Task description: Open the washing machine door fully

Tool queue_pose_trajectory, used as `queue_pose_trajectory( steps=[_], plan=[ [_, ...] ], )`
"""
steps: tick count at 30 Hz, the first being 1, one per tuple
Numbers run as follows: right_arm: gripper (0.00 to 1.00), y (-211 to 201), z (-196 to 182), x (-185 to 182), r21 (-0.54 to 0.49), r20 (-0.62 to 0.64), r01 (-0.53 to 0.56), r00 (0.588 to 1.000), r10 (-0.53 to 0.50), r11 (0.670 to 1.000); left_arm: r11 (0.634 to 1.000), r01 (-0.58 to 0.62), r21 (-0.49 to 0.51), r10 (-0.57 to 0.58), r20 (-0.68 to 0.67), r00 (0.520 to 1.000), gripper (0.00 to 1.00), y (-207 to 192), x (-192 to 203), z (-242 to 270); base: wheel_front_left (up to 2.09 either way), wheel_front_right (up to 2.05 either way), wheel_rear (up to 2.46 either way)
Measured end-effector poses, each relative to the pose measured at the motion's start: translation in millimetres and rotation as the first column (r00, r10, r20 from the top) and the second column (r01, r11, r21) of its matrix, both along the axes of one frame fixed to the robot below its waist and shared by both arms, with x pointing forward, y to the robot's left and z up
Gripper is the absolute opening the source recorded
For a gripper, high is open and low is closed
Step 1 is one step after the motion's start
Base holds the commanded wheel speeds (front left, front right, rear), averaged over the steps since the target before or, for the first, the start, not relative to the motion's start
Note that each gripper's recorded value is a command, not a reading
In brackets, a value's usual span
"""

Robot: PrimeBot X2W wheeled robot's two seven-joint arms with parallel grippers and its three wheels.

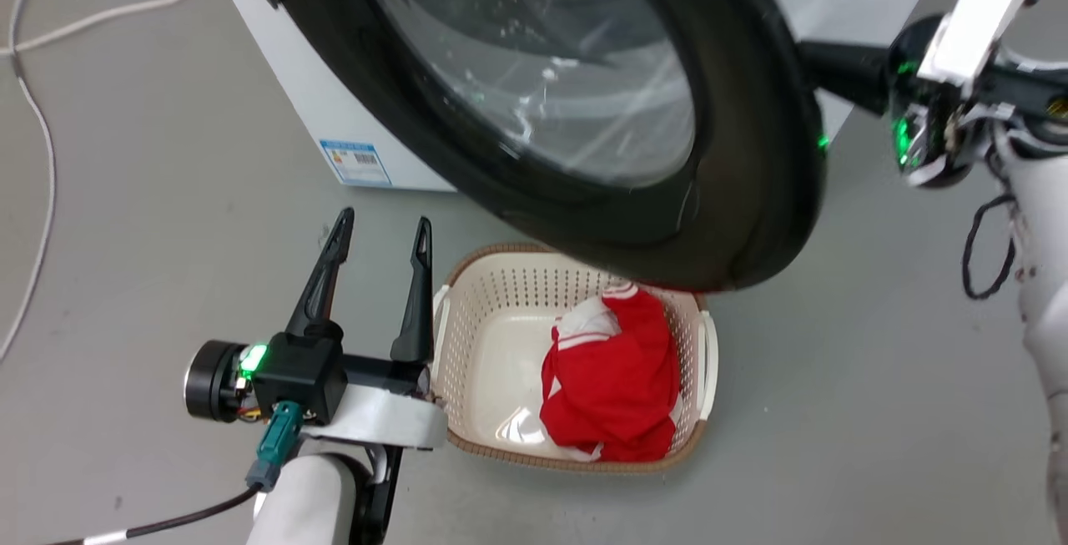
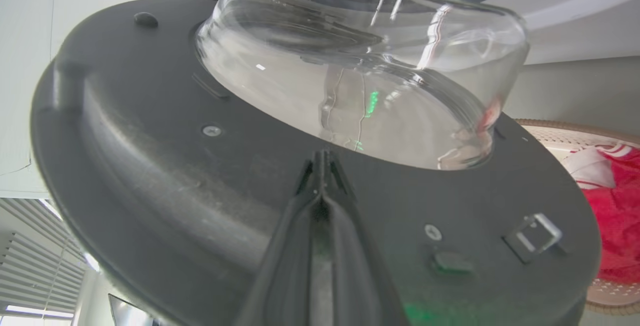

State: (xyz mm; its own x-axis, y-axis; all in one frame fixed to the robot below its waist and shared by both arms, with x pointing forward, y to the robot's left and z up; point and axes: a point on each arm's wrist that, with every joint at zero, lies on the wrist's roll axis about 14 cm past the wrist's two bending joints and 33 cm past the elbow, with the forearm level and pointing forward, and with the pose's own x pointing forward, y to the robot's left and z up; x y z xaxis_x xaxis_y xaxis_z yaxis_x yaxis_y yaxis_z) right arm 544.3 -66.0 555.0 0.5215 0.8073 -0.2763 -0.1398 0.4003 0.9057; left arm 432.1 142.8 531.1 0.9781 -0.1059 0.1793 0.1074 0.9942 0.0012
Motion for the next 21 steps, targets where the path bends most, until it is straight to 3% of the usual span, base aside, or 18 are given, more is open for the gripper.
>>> queue_pose_trajectory(
  steps=[11, 21],
  plan=[
    [0.00, 47, 19, -74, 0.043, 0.030, -0.148, 0.989, 0.146, 0.988, 1.000, -0.024, -0.005, 0.024, 0.048, 0.999, 1.00, 11, -41, 23, 0.00, 0.00, 0.00],
    [0.00, 94, 23, -117, 0.117, 0.052, -0.280, 0.960, 0.276, 0.953, 0.998, -0.054, -0.014, 0.054, 0.054, 0.997, 1.00, 21, -56, 26, 0.00, 0.00, 0.00]
  ],
)
